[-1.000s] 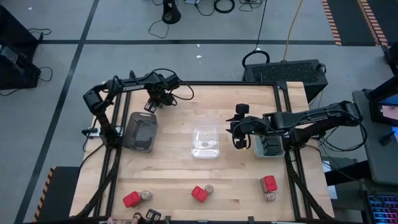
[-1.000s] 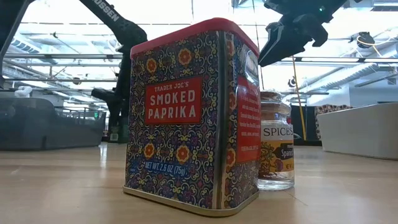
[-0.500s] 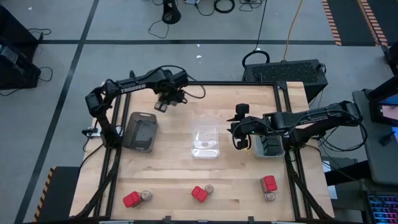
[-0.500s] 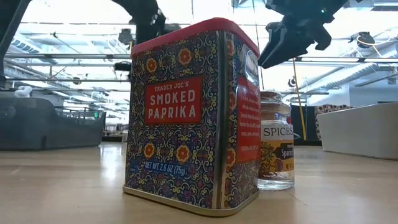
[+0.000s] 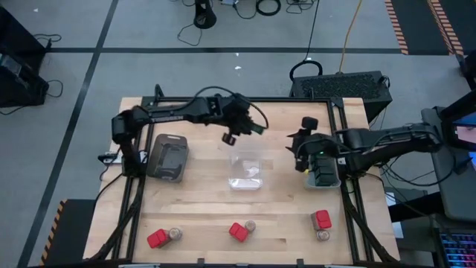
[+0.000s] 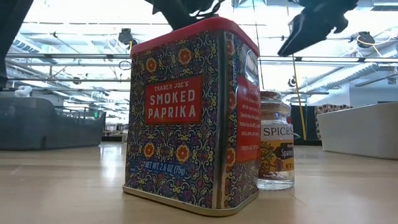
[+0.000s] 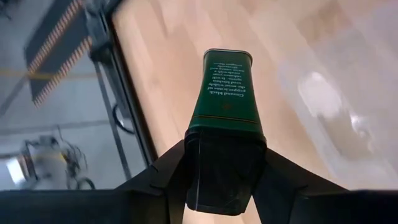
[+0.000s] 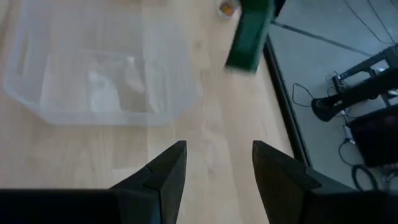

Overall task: Sort spices by type
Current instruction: Put the black seasoning can into the gray bin

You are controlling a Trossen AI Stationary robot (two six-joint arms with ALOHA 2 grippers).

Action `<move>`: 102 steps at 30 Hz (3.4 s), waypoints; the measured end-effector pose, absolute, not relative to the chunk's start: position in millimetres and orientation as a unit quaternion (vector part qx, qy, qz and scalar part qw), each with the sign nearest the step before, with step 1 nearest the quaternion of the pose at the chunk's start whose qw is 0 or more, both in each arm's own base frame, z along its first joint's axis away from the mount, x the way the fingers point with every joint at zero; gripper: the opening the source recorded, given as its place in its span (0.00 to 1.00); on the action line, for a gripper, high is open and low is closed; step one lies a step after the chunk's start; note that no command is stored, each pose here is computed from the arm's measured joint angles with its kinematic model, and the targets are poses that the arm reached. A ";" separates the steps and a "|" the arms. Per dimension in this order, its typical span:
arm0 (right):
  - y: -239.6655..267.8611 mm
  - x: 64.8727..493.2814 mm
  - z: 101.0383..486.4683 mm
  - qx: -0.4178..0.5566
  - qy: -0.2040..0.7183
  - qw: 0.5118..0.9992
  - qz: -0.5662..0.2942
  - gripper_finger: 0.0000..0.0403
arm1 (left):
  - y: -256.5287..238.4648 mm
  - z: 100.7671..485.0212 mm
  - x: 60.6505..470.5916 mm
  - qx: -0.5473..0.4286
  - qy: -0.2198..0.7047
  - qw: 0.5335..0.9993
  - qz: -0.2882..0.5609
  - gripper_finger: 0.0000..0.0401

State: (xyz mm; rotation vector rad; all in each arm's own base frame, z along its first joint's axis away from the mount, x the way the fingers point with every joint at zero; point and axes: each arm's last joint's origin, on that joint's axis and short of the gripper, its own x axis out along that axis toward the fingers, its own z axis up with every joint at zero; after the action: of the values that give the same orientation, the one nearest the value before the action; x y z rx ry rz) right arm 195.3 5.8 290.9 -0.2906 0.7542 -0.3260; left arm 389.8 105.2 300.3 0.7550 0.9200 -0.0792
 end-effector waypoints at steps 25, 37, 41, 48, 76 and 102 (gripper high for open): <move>2.6 162.8 296.6 -0.068 0.380 0.903 -0.189 0.41 | 25.3 218.4 498.5 0.327 0.385 0.842 -0.189 0.37; 2.8 164.4 298.1 -0.063 0.370 0.907 -0.190 0.41 | 8.2 211.4 489.2 0.411 0.440 0.771 -0.208 0.39; 2.8 164.7 298.4 -0.063 0.368 0.908 -0.190 0.41 | 3.2 211.6 489.7 0.431 0.432 0.761 -0.218 0.39; 2.8 164.7 298.4 -0.064 0.368 0.908 -0.190 0.41 | -0.7 205.0 489.8 0.470 0.428 0.731 -0.250 0.40; 2.9 164.9 298.6 -0.067 0.367 0.908 -0.189 0.41 | -2.9 207.4 493.3 0.513 0.411 0.714 -0.241 0.56; 3.4 170.1 299.0 -0.029 0.350 0.914 -0.202 0.41 | 17.4 327.8 406.2 0.222 0.502 0.832 -0.085 0.59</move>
State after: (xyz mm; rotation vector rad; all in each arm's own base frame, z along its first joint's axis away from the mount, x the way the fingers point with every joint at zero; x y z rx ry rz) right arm 170.1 3.4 299.0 -0.0606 0.7198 -0.4155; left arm 406.2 17.4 327.8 0.4712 1.0644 -0.1797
